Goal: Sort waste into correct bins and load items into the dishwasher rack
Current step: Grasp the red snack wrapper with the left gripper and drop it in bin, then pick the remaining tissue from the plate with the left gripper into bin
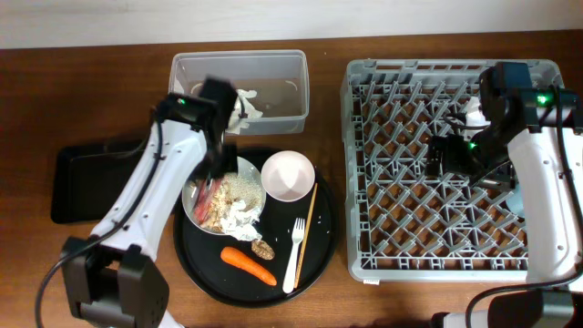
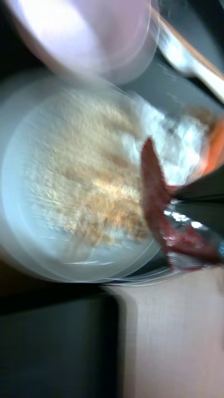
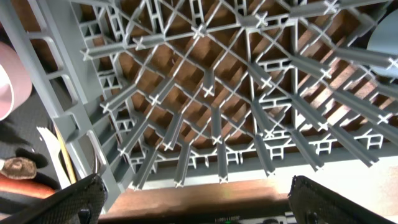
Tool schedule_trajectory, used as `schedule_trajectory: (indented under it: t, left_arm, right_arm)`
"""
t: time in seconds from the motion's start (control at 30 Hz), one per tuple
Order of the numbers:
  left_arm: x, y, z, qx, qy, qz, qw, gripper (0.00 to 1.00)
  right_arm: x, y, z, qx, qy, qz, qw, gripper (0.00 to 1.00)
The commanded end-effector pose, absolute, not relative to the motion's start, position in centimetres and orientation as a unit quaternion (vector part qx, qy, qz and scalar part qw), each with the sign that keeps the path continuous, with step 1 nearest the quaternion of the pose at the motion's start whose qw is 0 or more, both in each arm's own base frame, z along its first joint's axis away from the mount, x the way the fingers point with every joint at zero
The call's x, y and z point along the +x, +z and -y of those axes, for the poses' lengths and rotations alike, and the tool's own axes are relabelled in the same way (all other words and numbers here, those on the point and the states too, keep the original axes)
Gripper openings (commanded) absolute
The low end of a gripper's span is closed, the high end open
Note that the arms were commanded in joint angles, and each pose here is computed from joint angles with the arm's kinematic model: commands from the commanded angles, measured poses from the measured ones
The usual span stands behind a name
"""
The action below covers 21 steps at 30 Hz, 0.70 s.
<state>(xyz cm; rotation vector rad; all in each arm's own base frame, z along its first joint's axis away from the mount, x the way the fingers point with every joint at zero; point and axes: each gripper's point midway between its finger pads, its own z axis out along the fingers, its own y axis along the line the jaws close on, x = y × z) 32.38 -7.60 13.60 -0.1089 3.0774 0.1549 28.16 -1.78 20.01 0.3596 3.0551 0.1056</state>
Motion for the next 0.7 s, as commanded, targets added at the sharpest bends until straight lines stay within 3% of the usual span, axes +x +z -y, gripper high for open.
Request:
schedule_trajectory:
  t: [0.0,0.07,0.23,0.27,0.3,0.33,0.37,0.47,0.53,0.67]
  left_arm:
    - [41.0,19.4,9.7,-0.013,0.001,-0.974,0.228,0.01]
    - [46.0,21.0,10.9,-0.021,-0.021,-0.946,0.323,0.0]
    - [50.6,18.7,12.0,-0.027,-0.027,-0.931,0.363,0.08]
    - [51.0,18.0,12.1,-0.027,-0.027,-0.931,0.362,0.25]
    - [51.1,17.8,12.2,-0.027,-0.027,-0.932,0.361,0.53]
    - [51.1,17.9,12.2,-0.027,-0.027,-0.931,0.362,0.74]
    - [50.9,18.1,12.1,-0.026,-0.027,-0.932,0.361,0.84]
    - [48.2,20.0,11.9,-0.02,-0.034,-0.939,0.342,0.86]
    - [42.3,19.6,10.6,-0.011,-0.02,-0.968,0.25,0.86]
    - [32.5,14.2,8.9,-0.007,0.01,-0.999,0.034,0.83]
  right_arm:
    - [28.0,20.7,2.0,0.117,0.032,-0.992,0.044,0.98]
    - [28.0,20.7,2.0,0.117,0.032,-0.992,0.044,0.98]
    - [28.0,20.7,2.0,0.112,0.031,-0.992,0.044,0.98]
    - [28.0,20.7,2.0,0.109,0.031,-0.993,0.043,0.98]
    - [27.9,20.7,2.0,0.109,0.031,-0.993,0.042,0.98]
    - [27.9,20.7,2.0,0.109,0.031,-0.993,0.042,0.98]
    - [27.9,20.7,2.0,0.109,0.031,-0.993,0.043,0.98]
    - [27.9,20.7,2.0,0.107,0.031,-0.993,0.041,0.98]
    - [27.9,20.7,2.0,0.107,0.031,-0.993,0.042,0.98]
    - [27.9,20.7,2.0,0.108,0.031,-0.993,0.041,0.99]
